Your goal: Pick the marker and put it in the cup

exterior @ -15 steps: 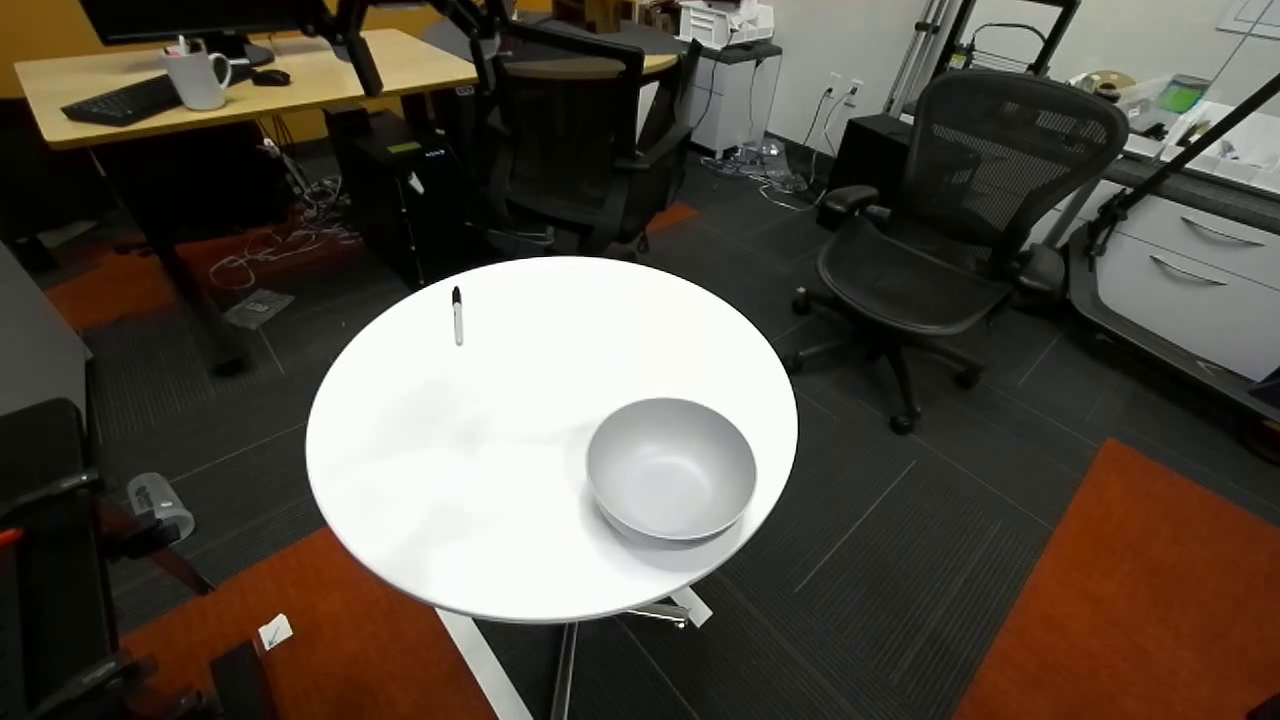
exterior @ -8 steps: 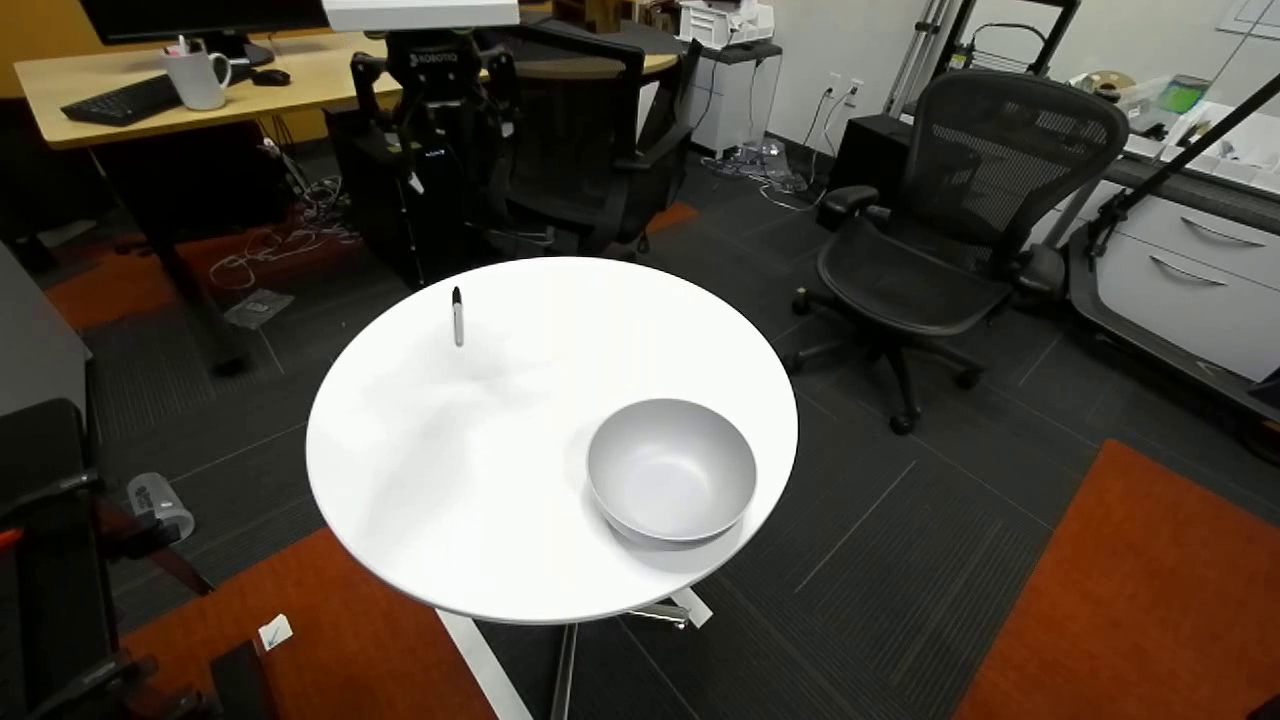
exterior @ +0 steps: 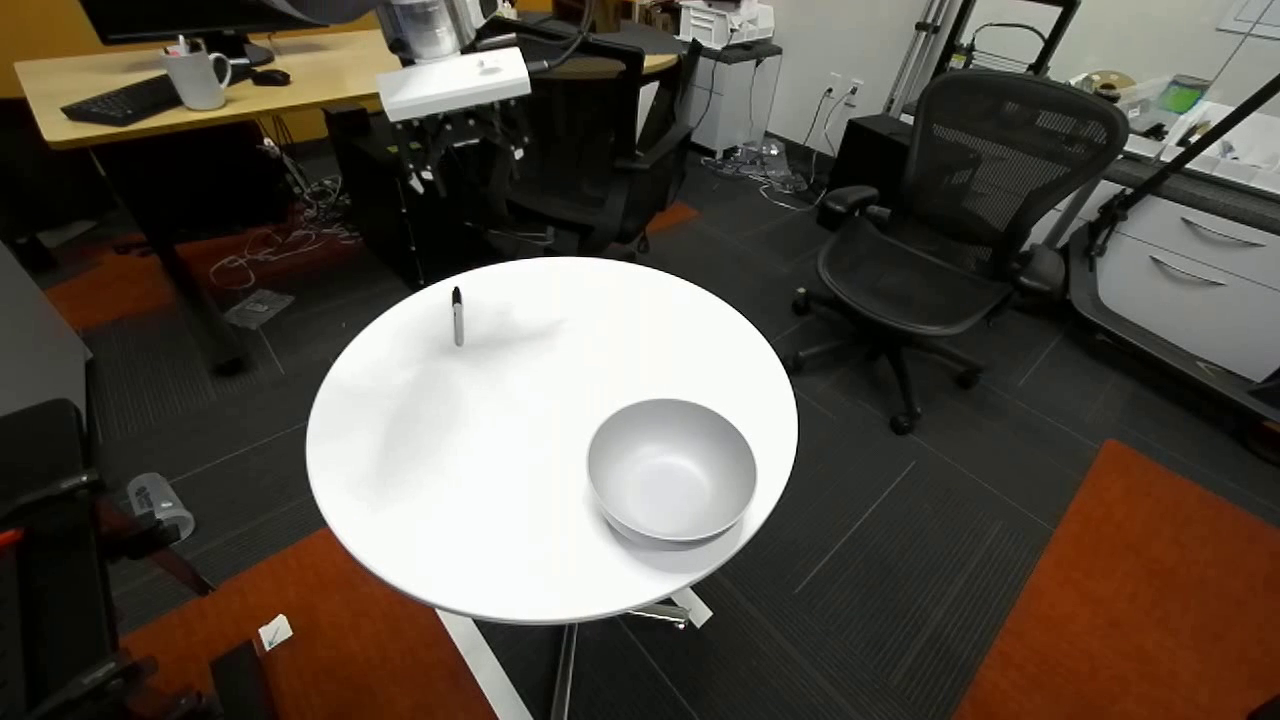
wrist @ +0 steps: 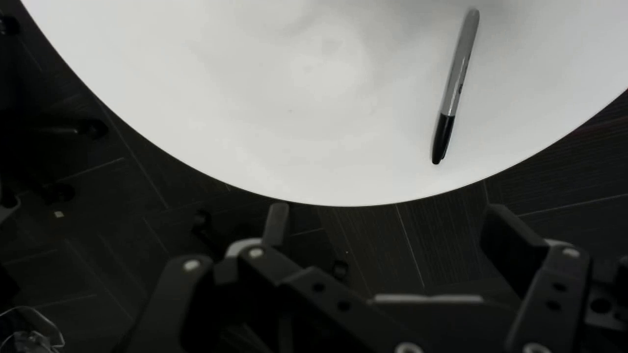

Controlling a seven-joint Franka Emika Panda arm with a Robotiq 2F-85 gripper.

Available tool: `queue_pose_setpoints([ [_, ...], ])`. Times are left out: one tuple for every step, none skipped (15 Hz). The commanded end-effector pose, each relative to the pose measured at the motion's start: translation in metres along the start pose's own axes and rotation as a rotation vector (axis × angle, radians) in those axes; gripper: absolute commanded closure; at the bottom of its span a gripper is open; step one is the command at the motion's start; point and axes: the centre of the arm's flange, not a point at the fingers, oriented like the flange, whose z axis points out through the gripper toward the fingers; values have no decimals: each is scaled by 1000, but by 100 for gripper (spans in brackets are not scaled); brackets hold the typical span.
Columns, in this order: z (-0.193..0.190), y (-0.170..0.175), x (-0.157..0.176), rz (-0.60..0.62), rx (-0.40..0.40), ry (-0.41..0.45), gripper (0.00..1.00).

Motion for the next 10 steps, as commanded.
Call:
queue_pose_setpoints([
  [16,-8,9,2,35,20,0],
  [14,-11,7,-2,70,16,0],
  [9,-13,7,-1,106,15,0],
  [22,-16,9,-4,61,7,0],
  [22,-18,10,-2,77,7,0],
  [21,-18,10,0,83,8,0],
  [21,-18,9,2,84,9,0],
  [21,-17,9,3,84,10,0],
  [19,-11,5,10,76,11,0],
  [19,-9,3,8,75,7,0],
])
